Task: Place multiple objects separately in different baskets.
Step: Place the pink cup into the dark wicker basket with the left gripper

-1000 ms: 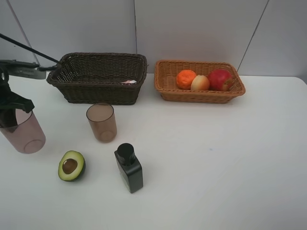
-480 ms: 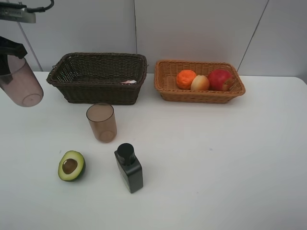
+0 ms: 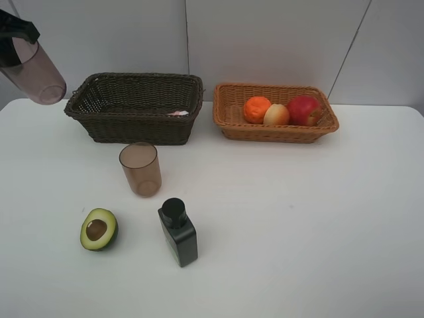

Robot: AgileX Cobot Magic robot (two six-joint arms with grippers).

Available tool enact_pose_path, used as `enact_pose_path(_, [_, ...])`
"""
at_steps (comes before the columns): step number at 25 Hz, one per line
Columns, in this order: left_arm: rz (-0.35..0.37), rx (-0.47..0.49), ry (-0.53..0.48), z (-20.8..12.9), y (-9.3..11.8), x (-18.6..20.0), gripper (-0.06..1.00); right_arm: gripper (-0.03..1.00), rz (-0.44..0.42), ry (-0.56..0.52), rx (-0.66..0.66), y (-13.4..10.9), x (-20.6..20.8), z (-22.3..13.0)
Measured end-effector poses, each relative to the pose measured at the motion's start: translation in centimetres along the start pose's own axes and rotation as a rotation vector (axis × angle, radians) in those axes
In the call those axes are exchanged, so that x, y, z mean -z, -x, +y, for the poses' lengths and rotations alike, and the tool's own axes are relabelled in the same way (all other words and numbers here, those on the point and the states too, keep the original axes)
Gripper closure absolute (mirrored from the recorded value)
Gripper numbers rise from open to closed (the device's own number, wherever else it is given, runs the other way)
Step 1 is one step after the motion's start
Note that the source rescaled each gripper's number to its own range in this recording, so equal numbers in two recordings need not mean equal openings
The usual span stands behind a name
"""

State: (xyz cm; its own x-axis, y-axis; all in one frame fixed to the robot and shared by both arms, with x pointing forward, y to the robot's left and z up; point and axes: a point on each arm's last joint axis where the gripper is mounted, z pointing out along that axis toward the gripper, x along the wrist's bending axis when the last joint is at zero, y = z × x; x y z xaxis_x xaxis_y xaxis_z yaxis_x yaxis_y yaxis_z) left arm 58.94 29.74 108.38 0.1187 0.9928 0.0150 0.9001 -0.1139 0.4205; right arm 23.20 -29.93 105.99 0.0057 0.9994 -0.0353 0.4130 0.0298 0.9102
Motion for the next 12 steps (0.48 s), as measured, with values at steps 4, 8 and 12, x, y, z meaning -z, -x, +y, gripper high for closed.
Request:
enact_pose_path(4, [0.023, -0.039, 0.132, 1.3, -0.2, -0.4, 0.93, -0.03, 0.000, 0.000, 0.000, 0.0, 0.0, 0.0])
enact_pose_path(8, [0.038, -0.070, 0.197, 2.5, -0.5, -2.7, 0.93, -0.03, 0.000, -0.002, 0.000, 0.0, 0.0, 0.0])
enact_pose_path(12, [0.047, -0.083, 0.233, 3.3, -0.6, -5.8, 0.93, -0.03, 0.000, -0.002, 0.000, 0.0, 0.0, 0.0])
